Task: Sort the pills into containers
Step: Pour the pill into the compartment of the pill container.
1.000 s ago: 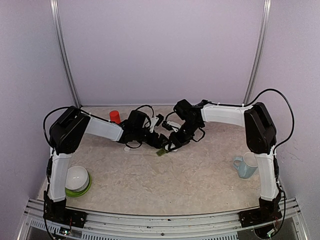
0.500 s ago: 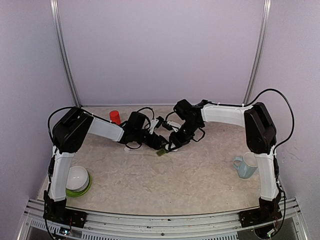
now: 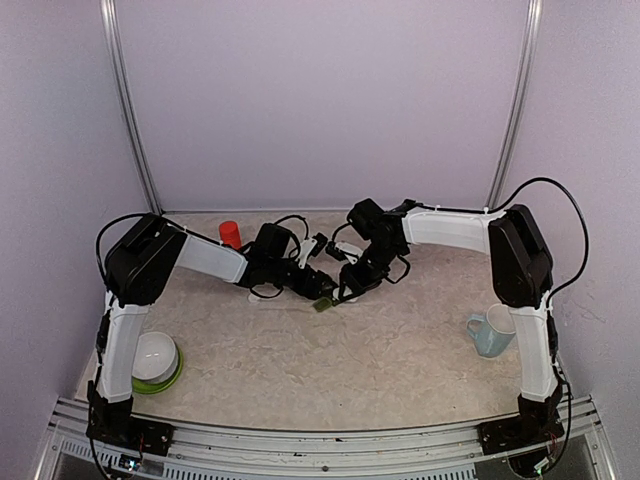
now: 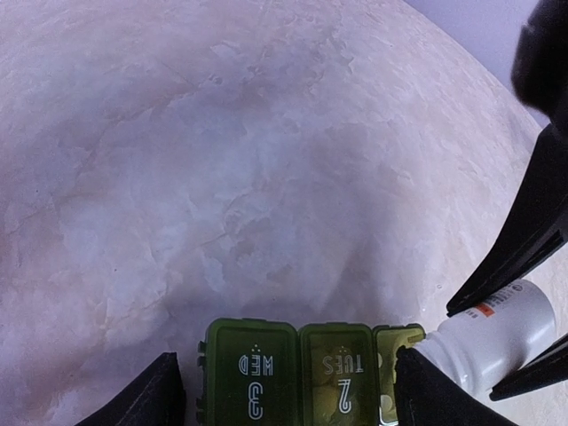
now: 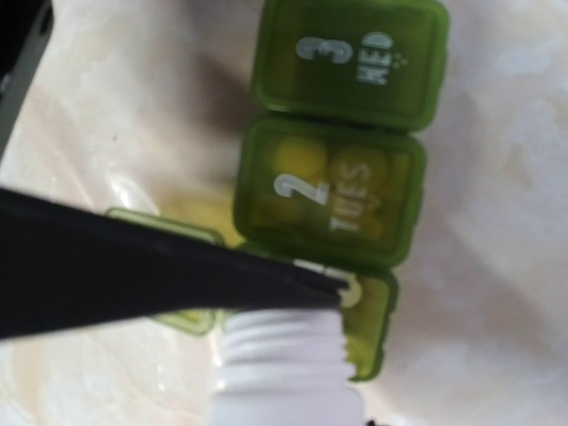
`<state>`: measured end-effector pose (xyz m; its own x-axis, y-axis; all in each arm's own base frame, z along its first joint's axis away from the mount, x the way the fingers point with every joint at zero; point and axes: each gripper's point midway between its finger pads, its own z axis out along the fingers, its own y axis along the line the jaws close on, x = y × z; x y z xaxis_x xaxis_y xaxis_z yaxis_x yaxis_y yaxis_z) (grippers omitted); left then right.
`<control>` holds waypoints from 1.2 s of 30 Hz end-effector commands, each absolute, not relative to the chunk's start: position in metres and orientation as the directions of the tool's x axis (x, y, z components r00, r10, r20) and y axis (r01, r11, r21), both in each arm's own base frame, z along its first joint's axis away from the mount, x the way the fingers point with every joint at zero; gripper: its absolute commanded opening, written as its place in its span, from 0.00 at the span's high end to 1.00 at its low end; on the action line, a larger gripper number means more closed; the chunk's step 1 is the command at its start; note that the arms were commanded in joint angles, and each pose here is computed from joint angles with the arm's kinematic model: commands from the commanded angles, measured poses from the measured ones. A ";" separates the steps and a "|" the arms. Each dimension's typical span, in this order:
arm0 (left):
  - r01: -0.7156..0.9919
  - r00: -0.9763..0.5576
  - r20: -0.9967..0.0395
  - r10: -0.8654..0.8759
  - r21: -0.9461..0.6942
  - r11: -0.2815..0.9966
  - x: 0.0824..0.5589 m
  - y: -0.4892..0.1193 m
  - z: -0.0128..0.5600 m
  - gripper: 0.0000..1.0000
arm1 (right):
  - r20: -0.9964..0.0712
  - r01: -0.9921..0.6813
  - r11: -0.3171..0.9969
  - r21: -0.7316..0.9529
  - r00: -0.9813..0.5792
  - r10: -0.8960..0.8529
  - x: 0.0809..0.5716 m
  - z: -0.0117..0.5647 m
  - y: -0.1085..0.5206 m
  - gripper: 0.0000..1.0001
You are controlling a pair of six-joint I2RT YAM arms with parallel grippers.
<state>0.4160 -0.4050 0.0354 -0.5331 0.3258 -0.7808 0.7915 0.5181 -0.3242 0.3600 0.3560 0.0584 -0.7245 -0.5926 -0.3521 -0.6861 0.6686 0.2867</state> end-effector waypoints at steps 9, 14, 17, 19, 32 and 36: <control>0.826 -0.523 -0.776 0.353 -0.361 0.432 0.392 -0.417 0.028 0.22 | -0.395 -0.697 0.670 0.255 -0.707 -0.586 0.367 0.075 0.356 0.99; 0.834 -0.518 -0.779 0.353 -0.368 0.412 0.385 -0.420 0.030 0.25 | -0.402 -0.697 0.669 0.257 -0.707 -0.582 0.366 0.080 0.355 0.99; 0.839 -0.513 -0.782 0.354 -0.371 0.397 0.380 -0.422 0.031 0.26 | -0.401 -0.697 0.669 0.259 -0.708 -0.582 0.365 0.081 0.355 0.99; 0.843 -0.510 -0.784 0.353 -0.375 0.385 0.376 -0.424 0.033 0.26 | -0.402 -0.696 0.669 0.260 -0.708 -0.581 0.364 0.082 0.355 0.99; 0.857 -0.498 -0.792 0.353 -0.388 0.339 0.358 -0.433 0.035 0.27 | -0.387 -0.690 0.681 0.247 -0.714 -0.583 0.355 0.081 0.347 0.99; 0.864 -0.490 -0.796 0.356 -0.390 0.319 0.350 -0.438 0.036 0.27 | -0.380 -0.689 0.680 0.249 -0.716 -0.586 0.352 0.080 0.347 0.99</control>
<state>0.3892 -0.4194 0.0334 -0.4907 0.3225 -0.8094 0.8388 0.4262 -0.3387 0.3466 0.3389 0.0603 -0.7392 -0.5992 -0.3075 -0.6714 0.6920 0.2654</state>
